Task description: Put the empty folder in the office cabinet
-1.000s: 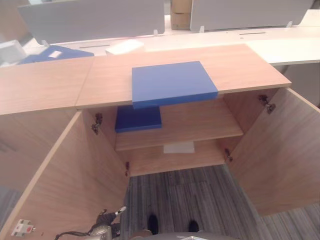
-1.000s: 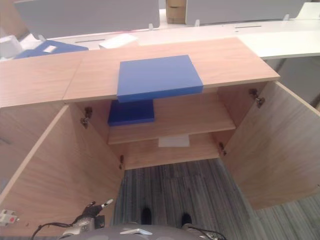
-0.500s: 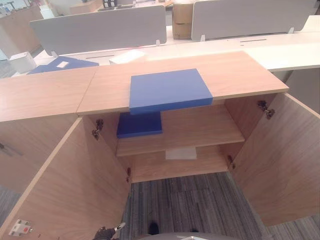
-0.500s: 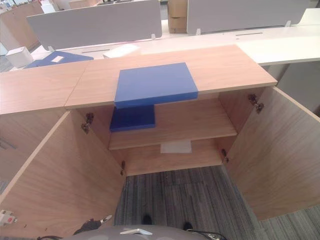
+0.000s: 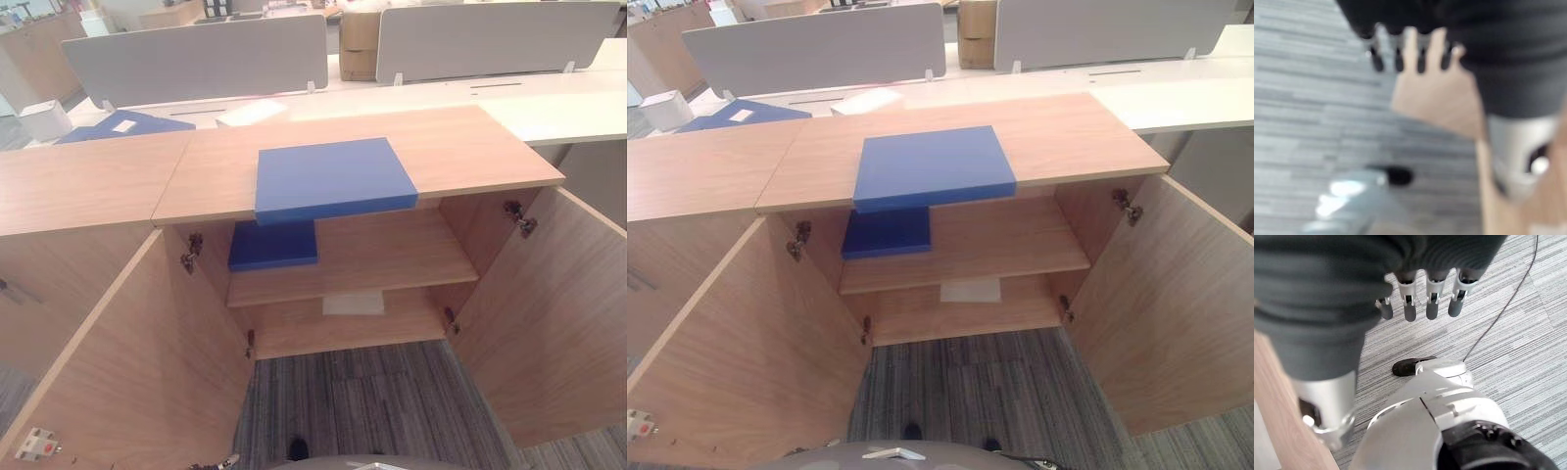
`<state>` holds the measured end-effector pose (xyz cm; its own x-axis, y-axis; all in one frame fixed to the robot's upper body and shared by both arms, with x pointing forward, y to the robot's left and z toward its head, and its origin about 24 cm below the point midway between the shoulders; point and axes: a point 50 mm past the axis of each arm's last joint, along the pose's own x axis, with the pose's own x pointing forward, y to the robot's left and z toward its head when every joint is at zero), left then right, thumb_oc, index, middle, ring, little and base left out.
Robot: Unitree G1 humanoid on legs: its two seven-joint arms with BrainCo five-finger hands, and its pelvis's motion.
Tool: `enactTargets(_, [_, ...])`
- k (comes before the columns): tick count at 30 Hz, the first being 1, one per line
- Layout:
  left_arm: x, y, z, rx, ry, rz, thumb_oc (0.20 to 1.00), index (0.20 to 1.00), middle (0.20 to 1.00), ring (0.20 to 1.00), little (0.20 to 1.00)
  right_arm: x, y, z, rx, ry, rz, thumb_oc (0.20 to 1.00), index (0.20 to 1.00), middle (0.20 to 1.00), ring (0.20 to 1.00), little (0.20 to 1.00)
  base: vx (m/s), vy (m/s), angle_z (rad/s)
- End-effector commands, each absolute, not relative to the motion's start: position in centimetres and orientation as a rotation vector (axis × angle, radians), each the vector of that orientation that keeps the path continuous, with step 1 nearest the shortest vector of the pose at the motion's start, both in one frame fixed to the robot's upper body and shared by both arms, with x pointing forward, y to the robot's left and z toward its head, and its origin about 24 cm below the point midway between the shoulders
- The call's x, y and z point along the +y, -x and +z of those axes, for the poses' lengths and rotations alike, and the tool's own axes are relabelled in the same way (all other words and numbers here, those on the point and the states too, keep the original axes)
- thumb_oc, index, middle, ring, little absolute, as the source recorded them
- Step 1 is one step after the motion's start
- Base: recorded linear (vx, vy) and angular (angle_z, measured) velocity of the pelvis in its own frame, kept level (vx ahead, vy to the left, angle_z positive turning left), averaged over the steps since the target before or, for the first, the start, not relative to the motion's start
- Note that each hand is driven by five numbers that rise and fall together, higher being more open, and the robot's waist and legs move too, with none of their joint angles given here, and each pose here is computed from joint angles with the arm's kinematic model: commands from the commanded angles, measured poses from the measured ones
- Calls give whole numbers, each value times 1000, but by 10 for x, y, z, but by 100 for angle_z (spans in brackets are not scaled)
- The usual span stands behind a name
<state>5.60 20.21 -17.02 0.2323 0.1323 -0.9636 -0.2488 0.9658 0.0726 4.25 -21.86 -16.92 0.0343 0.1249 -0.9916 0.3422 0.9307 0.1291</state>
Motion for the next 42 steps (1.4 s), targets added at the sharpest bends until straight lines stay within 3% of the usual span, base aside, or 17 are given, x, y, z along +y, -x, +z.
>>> enactTargets(1, [216,-88,-163,1224,42,265,1000,1000,1000,1000,1000,-217,-61,-167,1518,-381,-163,1000,1000,1000,1000,1000,0,0,0])
enactTargets(16, [212,-104,-158,1118,46,229,1000,1000,1000,1000,1000,-216,-60,-168,1524,-372,-166,1000,1000,1000,1000,1000,2,-3,0])
enactTargets(18, [209,-135,-144,987,-45,233,1000,1000,1000,1000,1000,-217,-60,-167,1530,-356,-157,1000,1000,1000,1000,1000,0,0,0])
enactTargets(21, [210,-147,-137,937,-109,240,1000,1000,1000,1000,1000,-217,-59,-167,1531,-351,-155,1000,1000,1000,1000,1000,0,0,0])
enactTargets(27, [209,-257,-21,321,-680,234,1000,1000,1000,1000,1000,-218,-60,-166,1540,-345,-152,1000,1000,1000,1000,1000,0,0,0])
enactTargets(28, [209,-257,-21,321,-680,234,1000,1000,1000,1000,1000,-218,-60,-166,1540,-345,-152,1000,1000,1000,1000,1000,0,0,0])
enactTargets(30, [203,-285,44,40,-917,241,1000,1000,1000,1000,1000,-218,-57,-167,1543,-353,-154,1000,1000,1000,1000,1000,0,0,0])
enactTargets(37, [199,-295,81,-126,-1051,250,1000,1000,1000,1000,1000,-219,-54,-167,1545,-358,-155,1000,1000,1000,1000,1000,1,-2,1])
enactTargets(38, [200,-307,147,-408,-1268,334,1000,1000,1000,1000,1000,-221,-47,-168,1555,-346,-148,1000,1000,1000,1000,1000,0,0,0])
enactTargets(42, [201,-316,174,-491,-1391,361,1000,1000,1000,1000,1000,-223,-41,-168,1570,-338,-144,1000,1000,1000,1000,1000,12,1,2])
